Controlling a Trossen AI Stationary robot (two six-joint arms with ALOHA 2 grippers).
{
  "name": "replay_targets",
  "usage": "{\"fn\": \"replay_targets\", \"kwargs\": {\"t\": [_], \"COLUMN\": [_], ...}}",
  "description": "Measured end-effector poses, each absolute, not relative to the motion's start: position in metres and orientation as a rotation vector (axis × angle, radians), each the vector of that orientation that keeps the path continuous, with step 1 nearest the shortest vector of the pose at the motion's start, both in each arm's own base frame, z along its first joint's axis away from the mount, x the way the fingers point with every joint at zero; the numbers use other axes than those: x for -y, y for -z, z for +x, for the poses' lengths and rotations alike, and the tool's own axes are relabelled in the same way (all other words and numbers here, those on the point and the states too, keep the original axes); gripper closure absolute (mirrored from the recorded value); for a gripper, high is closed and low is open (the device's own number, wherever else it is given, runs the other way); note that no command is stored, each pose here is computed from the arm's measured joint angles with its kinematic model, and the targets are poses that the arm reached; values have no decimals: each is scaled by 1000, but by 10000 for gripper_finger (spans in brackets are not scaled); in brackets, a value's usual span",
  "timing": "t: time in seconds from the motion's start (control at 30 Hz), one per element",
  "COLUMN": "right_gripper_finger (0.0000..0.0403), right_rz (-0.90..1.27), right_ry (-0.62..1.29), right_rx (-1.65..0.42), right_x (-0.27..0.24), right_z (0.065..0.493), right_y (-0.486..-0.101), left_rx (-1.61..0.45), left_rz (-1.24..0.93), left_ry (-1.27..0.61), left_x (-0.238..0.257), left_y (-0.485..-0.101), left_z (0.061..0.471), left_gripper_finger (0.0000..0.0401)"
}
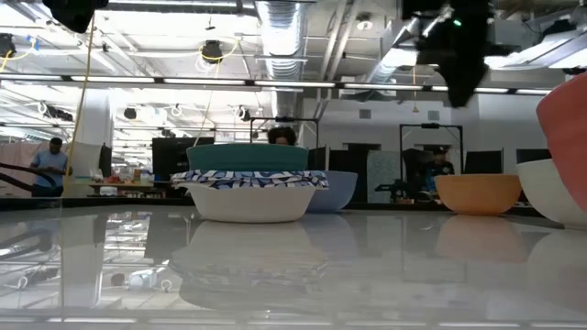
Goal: Nest bowls inside each other
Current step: Stack the pink bowl on top of the green bowl
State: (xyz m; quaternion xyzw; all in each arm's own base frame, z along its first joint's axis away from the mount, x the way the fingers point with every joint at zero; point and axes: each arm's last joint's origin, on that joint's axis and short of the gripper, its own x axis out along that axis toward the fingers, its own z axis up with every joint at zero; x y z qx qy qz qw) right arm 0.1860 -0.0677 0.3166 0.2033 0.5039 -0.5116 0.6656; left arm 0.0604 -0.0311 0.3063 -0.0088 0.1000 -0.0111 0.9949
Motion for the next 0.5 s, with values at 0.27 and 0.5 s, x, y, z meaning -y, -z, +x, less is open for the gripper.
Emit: {"fn": "replay_targets", "kwargs": {"t": [0.27, 0.5], "right_gripper_finger": [294, 294], "right_rz": [645, 733], "right_ry": [939, 741], "right_rx": [-1226, -1215], "right_x": [28, -43], "right_z": [160, 148], "right_y": [-288, -294], "left_rx": [-200, -200], "left_rz": [-42, -44], "left_ry": [18, 18], "left_x": [31, 31], "left_y": [-306, -306], "left_z": [60, 60], "left_gripper_finger": [193, 193]}}
